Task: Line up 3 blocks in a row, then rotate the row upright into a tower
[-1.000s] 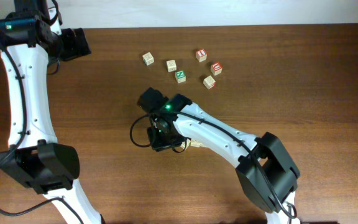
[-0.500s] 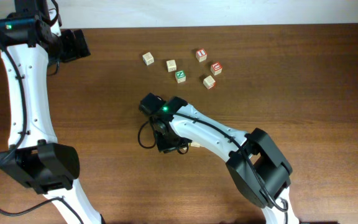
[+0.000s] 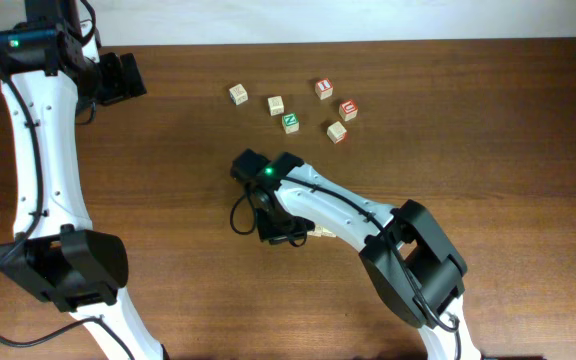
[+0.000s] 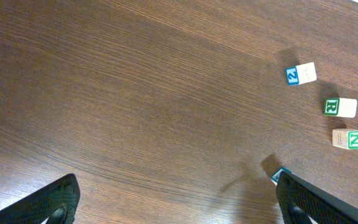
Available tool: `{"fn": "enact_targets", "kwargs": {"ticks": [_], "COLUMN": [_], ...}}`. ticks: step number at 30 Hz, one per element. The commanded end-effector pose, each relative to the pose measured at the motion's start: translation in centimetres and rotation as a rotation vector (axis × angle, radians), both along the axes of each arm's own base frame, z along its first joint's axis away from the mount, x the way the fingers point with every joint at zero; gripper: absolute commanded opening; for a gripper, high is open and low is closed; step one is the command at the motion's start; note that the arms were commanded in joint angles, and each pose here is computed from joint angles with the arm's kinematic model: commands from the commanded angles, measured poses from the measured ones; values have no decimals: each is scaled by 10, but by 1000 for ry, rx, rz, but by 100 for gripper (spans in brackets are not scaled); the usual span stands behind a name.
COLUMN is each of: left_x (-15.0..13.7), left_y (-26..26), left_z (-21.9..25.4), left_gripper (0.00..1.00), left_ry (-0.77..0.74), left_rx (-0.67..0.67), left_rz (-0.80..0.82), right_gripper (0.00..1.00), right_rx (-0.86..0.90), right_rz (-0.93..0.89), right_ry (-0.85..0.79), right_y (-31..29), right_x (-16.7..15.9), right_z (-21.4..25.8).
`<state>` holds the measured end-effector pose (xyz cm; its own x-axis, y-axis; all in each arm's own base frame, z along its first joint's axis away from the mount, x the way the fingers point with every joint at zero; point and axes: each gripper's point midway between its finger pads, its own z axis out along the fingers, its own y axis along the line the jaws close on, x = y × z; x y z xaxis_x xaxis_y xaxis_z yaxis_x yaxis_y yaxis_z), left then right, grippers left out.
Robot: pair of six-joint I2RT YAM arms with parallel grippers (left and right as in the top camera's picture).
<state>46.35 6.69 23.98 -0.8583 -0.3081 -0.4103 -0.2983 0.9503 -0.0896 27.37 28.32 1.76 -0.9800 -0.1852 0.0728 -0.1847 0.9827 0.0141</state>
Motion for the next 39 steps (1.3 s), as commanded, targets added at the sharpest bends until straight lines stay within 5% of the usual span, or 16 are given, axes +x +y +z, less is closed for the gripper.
{"fn": "enact_targets", "kwargs": {"ticks": [1,14,20,28,39], "left_x": [-1,-3,-3,-3,-3], "left_y": [1,1,1,1,1], "left_z": [-2,-3,-3,-3,-3], "left_gripper": [99,99,99,99,99], "left_ry": [10,18,17,17,18], "left_rx": [8,7,7,7,7], "left_rz": [11,11,11,11,10], "right_gripper": [25,24,25,13,14], "right_rx": [-29,-32,136,70,-40], "right_rz": [-30,-102,57,96,95], "right_ry": [21,37,-86,-105,-8], "right_y": [-9,-14,32,30,4], "right_x": [-1,1,24,36,15], "right_z": [-8,-5,49,13,6]}}
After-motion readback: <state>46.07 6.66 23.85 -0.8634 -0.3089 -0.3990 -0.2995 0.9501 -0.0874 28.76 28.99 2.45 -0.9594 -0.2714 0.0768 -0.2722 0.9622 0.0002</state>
